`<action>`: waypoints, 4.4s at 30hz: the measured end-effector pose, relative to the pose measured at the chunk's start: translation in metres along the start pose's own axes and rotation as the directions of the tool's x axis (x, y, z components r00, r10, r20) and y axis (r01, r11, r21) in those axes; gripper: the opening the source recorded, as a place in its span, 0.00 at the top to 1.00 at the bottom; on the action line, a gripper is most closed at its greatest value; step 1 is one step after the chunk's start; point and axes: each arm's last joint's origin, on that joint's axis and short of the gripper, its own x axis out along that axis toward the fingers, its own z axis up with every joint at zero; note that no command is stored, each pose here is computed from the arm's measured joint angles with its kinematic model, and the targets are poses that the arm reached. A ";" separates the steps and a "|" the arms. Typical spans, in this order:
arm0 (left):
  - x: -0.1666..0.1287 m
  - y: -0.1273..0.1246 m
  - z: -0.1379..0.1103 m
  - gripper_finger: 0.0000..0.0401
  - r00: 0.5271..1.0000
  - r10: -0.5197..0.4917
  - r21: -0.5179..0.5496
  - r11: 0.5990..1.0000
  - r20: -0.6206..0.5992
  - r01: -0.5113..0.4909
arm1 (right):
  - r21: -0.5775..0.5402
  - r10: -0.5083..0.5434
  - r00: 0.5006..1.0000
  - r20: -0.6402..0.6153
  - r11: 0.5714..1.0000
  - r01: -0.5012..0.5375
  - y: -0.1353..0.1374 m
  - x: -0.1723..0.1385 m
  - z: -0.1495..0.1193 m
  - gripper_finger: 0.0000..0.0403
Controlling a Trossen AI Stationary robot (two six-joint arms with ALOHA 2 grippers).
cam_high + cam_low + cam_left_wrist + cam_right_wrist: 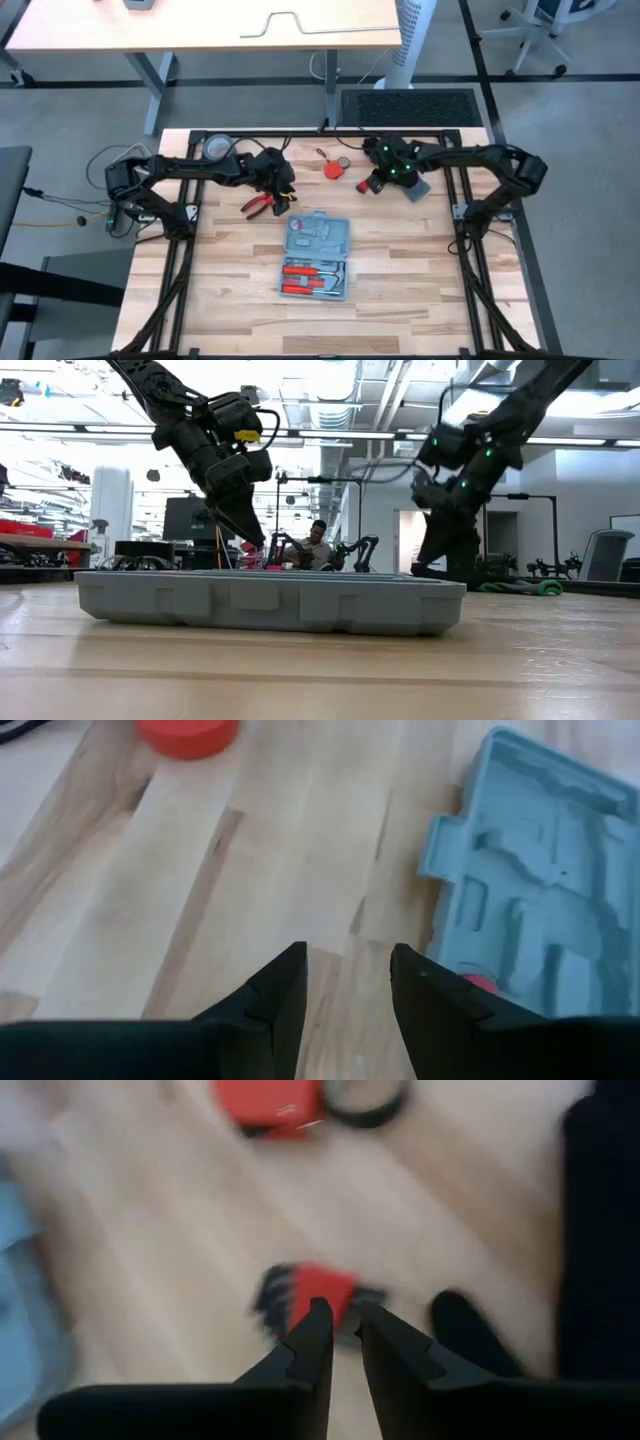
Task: Prefit tool cases
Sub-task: Put the orange hex key set into the gray prefit tool case
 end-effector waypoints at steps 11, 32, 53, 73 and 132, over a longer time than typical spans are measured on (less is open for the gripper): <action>0.000 -0.013 0.019 0.72 0.981 -0.028 0.005 1.000 0.192 0.027 | 0.073 0.018 0.996 -0.085 0.997 -0.011 -0.001 0.027 -0.008 0.98; 0.069 0.014 0.050 1.00 0.979 -0.124 -0.011 0.992 0.162 0.128 | 0.113 0.171 0.979 0.116 0.976 -0.184 0.045 0.026 0.006 0.99; 0.112 0.029 0.077 1.00 0.988 -0.148 0.117 0.983 0.054 0.141 | 0.153 0.052 0.993 -0.104 0.988 -0.036 0.057 0.042 -0.025 1.00; 0.111 0.029 0.074 1.00 0.987 -0.161 0.116 0.981 0.015 0.158 | 0.200 0.109 0.991 0.083 0.972 -0.124 0.040 0.050 -0.002 1.00; 0.044 0.022 0.013 1.00 0.995 -0.089 -0.058 0.994 0.044 0.092 | 0.147 0.180 0.982 0.051 0.971 -0.186 0.061 0.089 0.057 1.00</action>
